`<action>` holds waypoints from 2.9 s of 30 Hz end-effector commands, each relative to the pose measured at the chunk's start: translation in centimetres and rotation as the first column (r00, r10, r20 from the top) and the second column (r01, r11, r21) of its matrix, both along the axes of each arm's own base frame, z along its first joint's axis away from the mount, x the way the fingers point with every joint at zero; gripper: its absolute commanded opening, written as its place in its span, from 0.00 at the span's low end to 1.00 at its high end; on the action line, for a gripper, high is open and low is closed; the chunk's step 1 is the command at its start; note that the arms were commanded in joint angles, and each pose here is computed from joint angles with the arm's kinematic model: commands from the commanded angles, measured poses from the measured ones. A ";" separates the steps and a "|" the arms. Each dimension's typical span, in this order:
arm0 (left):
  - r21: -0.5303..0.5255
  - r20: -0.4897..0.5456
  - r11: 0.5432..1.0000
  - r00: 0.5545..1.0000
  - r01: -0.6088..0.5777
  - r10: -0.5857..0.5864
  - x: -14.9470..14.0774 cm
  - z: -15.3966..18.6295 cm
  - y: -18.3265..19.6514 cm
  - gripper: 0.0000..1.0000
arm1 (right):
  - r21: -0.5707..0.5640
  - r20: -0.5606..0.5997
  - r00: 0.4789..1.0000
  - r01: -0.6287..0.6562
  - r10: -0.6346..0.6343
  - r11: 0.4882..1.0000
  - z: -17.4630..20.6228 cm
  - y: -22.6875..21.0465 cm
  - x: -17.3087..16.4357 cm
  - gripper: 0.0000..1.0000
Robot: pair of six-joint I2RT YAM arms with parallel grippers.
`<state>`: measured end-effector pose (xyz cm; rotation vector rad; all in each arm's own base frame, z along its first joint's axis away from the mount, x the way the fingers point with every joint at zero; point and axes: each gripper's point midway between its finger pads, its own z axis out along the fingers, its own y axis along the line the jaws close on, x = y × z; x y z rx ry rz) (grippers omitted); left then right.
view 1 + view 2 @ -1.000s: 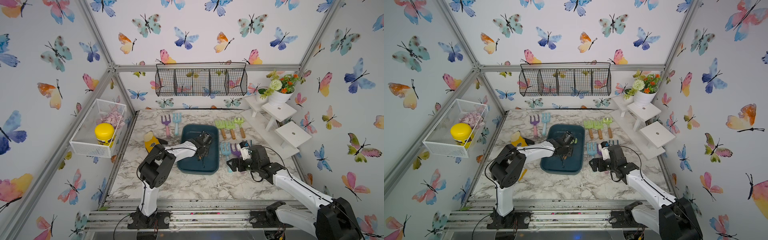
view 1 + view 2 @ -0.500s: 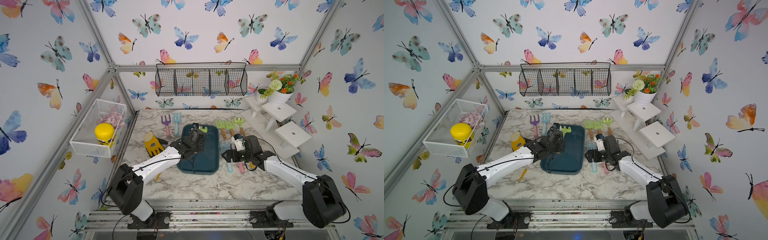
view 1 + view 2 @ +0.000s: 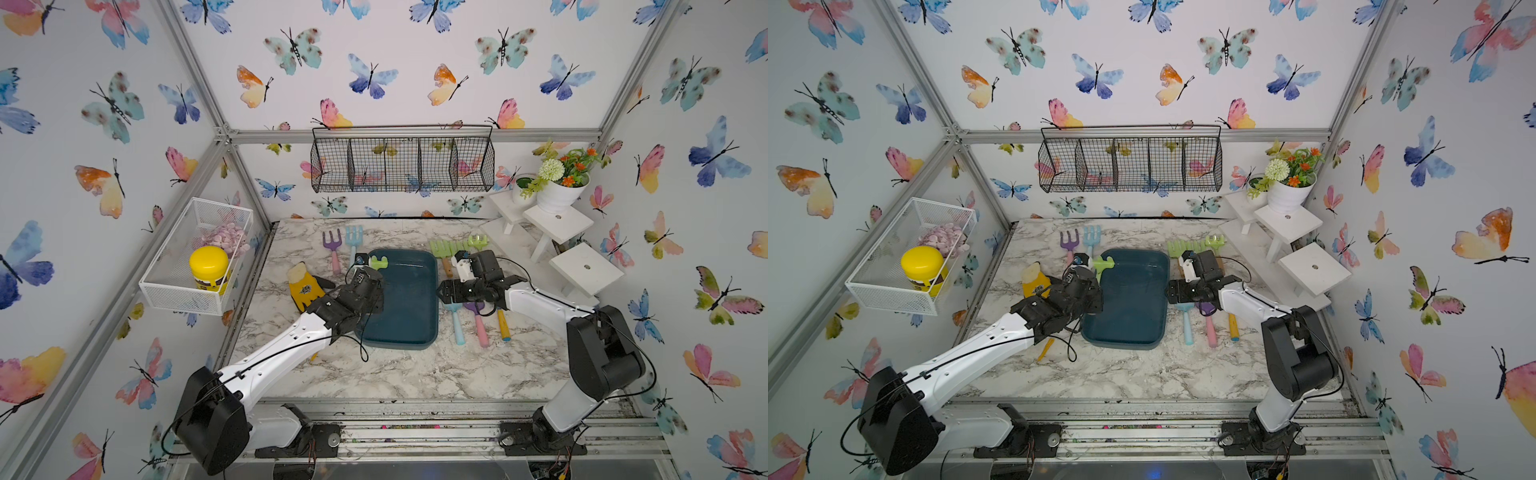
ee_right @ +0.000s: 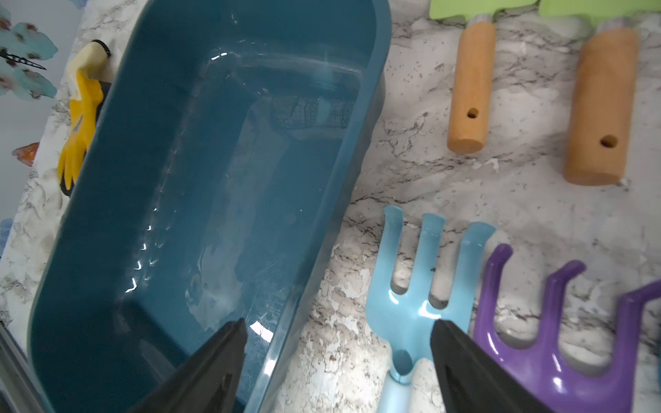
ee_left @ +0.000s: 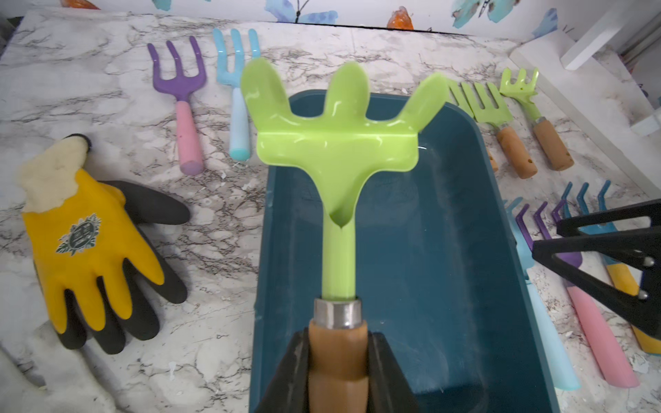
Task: Take the hand rake out of the storage box
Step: Adjust the storage box at the center of the board.
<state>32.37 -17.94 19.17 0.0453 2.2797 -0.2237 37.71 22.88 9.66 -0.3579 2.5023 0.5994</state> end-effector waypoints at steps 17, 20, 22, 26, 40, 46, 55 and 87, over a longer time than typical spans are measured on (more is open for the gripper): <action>-0.070 -0.076 0.988 0.988 -0.138 0.132 -1.5 -4.2 8.0 0.14 | -0.303 -0.013 0.999 0.035 -0.041 0.952 -3.5 0.1 2.7 0.88; -0.076 -0.086 0.986 0.987 -0.146 0.139 -1.6 -4.7 8.5 0.14 | -0.340 -0.007 0.999 0.043 -0.049 0.939 -3.5 -0.7 2.6 0.88; -0.073 -0.093 0.986 0.985 -0.151 0.144 -1.6 -5.1 8.7 0.14 | -0.355 -0.003 0.999 0.046 -0.050 0.934 -3.4 -1.0 2.5 0.88; -0.068 -0.108 0.986 0.983 -0.155 0.147 -1.5 -5.9 8.8 0.14 | -0.385 0.010 0.998 0.054 -0.054 0.921 -3.3 -1.6 2.6 0.88; -0.050 -0.141 0.988 0.980 -0.149 0.141 -1.3 -7.1 8.7 0.14 | -0.422 0.028 0.999 0.050 -0.043 0.905 -2.7 -2.4 2.3 0.89; -0.053 -0.147 0.988 0.980 -0.143 0.134 -1.3 -7.2 8.5 0.14 | -0.449 0.034 0.999 0.041 -0.028 0.893 -2.5 -2.9 2.2 0.89; -0.067 -0.156 0.990 0.981 -0.126 0.114 -1.2 -7.1 8.0 0.14 | -0.300 0.040 0.998 -0.025 0.039 0.954 -0.1 -1.0 0.1 0.89; -0.077 -0.177 0.993 0.982 -0.087 0.072 -1.4 -7.5 6.8 0.15 | -0.129 -0.052 0.989 -0.141 0.136 0.982 -1.1 0.3 -8.8 0.87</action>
